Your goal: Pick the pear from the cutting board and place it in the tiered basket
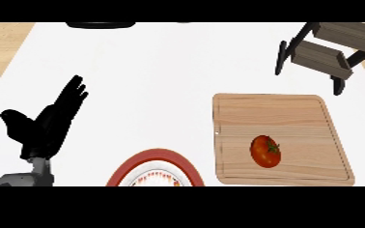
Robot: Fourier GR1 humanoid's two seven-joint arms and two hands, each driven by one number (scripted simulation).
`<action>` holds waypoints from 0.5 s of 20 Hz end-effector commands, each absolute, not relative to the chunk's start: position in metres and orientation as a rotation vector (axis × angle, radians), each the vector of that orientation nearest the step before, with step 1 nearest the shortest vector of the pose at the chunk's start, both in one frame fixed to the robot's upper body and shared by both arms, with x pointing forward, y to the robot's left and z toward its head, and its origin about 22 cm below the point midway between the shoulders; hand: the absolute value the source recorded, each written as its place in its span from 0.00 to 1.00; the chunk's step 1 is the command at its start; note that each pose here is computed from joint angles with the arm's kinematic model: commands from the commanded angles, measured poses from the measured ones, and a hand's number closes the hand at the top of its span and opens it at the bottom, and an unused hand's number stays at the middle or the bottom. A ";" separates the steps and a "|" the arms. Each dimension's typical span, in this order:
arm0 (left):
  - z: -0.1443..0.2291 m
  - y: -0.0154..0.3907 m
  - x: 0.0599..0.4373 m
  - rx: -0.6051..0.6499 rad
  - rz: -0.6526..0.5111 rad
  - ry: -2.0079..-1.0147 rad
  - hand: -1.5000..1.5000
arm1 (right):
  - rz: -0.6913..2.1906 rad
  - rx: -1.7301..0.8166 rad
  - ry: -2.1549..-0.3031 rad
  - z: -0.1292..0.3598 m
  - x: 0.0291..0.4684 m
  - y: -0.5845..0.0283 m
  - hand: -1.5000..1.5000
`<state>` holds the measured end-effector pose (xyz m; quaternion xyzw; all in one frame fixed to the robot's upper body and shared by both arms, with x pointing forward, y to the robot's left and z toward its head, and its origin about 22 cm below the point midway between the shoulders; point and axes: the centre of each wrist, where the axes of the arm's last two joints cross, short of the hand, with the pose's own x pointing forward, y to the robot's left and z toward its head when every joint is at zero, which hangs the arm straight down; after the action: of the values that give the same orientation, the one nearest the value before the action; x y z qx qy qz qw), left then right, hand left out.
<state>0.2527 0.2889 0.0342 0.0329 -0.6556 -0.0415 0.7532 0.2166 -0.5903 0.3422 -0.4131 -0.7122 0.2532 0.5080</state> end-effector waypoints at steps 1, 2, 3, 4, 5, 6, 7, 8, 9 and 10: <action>0.028 0.275 0.266 0.076 -0.126 -1.428 0.50 | 0.648 -0.931 -1.742 0.380 0.207 -0.588 1.00; 0.047 0.290 0.256 0.053 -0.109 -1.434 0.50 | 0.643 -0.904 -1.744 0.374 0.212 -0.588 1.00; 0.043 0.263 0.276 0.052 -0.129 -1.428 0.50 | 0.655 -0.901 -1.744 0.389 0.222 -0.574 1.00; 0.031 0.278 0.259 0.046 -0.126 -1.421 0.50 | 0.663 -0.883 -1.748 0.388 0.229 -0.571 1.00; 0.040 0.275 0.263 0.051 -0.115 -1.428 0.50 | 0.672 -0.895 -1.745 0.391 0.223 -0.574 1.00; 0.032 0.283 0.265 0.037 -0.129 -1.438 0.50 | 0.685 -0.914 -1.740 0.402 0.243 -0.552 1.00; 0.047 0.278 0.258 0.048 -0.128 -1.432 0.50 | 0.693 -0.879 -1.767 0.402 0.245 -0.549 1.00; 0.036 0.285 0.266 0.040 -0.100 -1.416 0.50 | 0.693 -0.883 -1.760 0.407 0.254 -0.537 1.00; 0.047 0.267 0.273 0.031 -0.142 -1.437 0.50 | 0.694 -0.906 -1.732 0.411 0.261 -0.532 1.00; 0.041 0.276 0.265 0.068 -0.108 -1.445 0.50 | 0.693 -0.872 -1.731 0.409 0.267 -0.528 1.00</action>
<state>0.2648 0.2775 0.0401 0.0229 -0.6561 -0.0540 0.7523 0.2483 -0.5499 0.3965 -0.3763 -0.7220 0.2768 0.5103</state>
